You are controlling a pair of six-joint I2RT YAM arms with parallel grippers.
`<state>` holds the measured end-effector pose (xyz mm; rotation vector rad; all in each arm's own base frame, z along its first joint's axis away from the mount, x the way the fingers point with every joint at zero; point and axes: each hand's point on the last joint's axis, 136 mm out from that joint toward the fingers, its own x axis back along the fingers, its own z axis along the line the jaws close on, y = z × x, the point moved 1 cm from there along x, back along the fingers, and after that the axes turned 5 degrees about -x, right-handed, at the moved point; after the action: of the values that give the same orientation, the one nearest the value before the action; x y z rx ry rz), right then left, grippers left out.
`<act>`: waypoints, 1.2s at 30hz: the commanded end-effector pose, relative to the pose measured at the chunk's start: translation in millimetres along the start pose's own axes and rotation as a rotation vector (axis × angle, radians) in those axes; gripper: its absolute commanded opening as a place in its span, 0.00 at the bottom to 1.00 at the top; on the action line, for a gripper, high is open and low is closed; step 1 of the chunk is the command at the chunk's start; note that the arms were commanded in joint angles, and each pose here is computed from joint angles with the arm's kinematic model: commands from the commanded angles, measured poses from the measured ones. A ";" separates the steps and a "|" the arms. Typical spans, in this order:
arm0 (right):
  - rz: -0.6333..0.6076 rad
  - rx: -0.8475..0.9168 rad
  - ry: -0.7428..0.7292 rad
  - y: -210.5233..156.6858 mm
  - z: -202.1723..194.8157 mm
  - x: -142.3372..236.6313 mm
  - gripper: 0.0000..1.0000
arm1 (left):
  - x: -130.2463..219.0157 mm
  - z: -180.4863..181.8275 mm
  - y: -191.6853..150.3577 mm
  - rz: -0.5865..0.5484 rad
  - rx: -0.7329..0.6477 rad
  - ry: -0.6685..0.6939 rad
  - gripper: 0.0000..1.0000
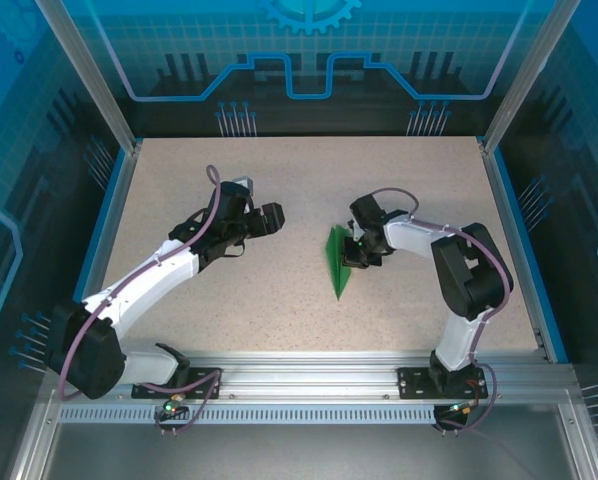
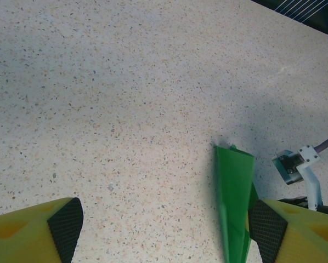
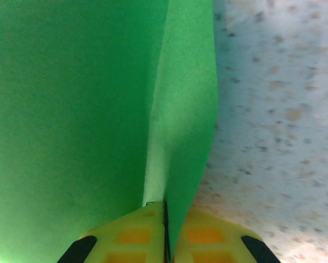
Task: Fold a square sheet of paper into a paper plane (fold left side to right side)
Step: Turn over the paper plane at the center of the table, then pick up the paper plane at the center of the table.
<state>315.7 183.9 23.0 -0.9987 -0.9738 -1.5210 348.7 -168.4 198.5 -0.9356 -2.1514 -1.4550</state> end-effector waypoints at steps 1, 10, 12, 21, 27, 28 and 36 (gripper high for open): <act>-0.020 -0.018 -0.146 2.6 -28.8 16.5 0.10 | -5.6 8.6 -4.1 0.013 0.022 0.030 0.84; -0.080 0.011 -0.067 10.9 -19.4 37.7 0.27 | -7.8 5.7 -4.1 0.021 0.021 0.017 0.85; -0.094 0.022 -0.084 11.8 -19.8 48.7 0.30 | -7.6 4.9 -3.6 0.020 0.018 0.015 0.86; -0.095 0.125 -0.047 -8.6 2.2 83.0 0.50 | -6.4 1.1 3.5 -0.003 0.005 0.003 0.92; 0.010 0.152 0.003 -29.8 19.4 55.0 0.59 | -6.6 1.2 2.8 0.000 0.005 0.004 0.94; 0.026 0.156 -0.004 -31.9 20.0 49.4 0.59 | -6.6 2.1 2.0 0.001 0.004 0.007 0.94; 0.063 0.146 -0.089 -32.2 12.7 31.2 0.56 | -3.3 5.6 1.2 -0.001 0.005 0.017 0.95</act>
<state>281.5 187.7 50.9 -0.9682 -1.0837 -1.3602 350.2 -169.2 191.4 -0.9376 -2.1383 -1.4344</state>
